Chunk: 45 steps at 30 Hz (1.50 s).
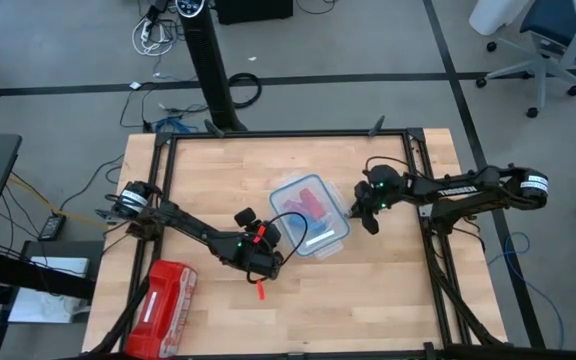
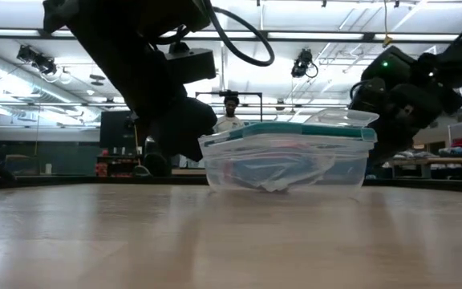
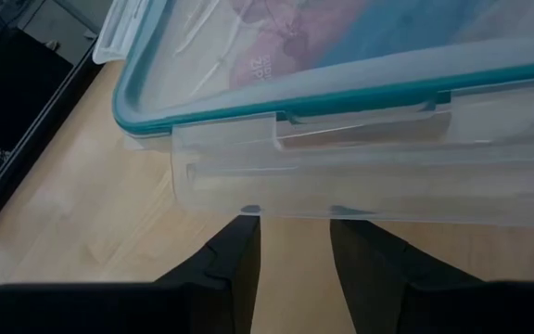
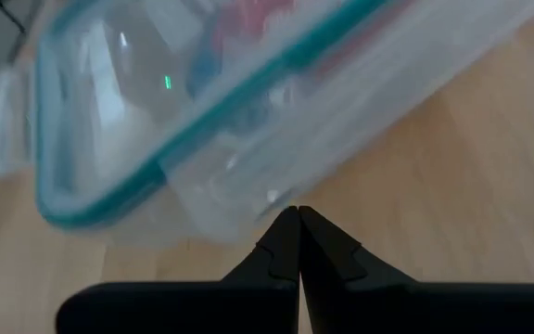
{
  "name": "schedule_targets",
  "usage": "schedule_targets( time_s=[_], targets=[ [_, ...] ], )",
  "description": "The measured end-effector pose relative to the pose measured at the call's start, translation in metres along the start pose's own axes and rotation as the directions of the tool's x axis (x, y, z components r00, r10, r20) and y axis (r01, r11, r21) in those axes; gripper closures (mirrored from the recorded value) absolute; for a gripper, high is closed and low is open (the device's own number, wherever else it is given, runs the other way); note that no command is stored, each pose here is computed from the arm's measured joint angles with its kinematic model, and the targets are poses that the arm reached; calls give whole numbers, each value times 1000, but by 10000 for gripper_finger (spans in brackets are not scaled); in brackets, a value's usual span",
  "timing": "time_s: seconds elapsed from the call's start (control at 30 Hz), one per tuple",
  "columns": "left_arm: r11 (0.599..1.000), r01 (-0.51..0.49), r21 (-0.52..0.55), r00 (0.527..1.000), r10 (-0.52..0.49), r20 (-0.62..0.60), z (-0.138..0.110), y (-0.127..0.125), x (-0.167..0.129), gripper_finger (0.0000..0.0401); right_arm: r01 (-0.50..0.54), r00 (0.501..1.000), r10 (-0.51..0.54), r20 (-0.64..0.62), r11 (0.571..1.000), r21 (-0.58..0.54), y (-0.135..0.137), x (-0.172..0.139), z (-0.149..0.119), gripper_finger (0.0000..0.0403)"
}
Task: Roll bandage
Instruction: Close the transparent container
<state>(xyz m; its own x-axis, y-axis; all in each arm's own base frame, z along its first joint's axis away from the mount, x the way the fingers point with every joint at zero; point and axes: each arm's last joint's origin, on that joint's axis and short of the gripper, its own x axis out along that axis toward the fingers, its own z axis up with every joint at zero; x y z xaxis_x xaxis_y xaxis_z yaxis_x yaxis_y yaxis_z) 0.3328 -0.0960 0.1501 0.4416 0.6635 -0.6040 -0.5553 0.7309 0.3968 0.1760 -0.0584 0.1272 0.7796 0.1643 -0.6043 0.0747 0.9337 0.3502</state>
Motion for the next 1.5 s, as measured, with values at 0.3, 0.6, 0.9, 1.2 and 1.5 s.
schedule_targets(
  time_s=[0.3, 0.6, 0.9, 1.2, 1.5],
  targets=[
    [1000, 11, -17, 1000, -11, -1, 3, 1, 3, 266, -64, 996, 65, 64, 998, -22, 5, 2, -7, 400],
    [1000, 13, 4, 1000, -13, 12, 12, 6, 14, 266, -44, 997, 46, 56, 998, -42, 12, 5, -8, 401],
    [999, 49, 23, 998, -48, -38, 10, 7, 17, 266, 32, 997, -30, 70, 999, -33, 7, 4, -7, 400],
    [998, 42, 48, 994, -36, -105, 0, 8, 11, 266, -1, 998, 5, 68, 998, -58, 9, 5, -2, 401],
    [998, 64, 29, 990, -60, -130, -1, 8, 11, 266, 30, 999, -32, -41, 998, -53, 11, 5, -3, 401]
  ],
)
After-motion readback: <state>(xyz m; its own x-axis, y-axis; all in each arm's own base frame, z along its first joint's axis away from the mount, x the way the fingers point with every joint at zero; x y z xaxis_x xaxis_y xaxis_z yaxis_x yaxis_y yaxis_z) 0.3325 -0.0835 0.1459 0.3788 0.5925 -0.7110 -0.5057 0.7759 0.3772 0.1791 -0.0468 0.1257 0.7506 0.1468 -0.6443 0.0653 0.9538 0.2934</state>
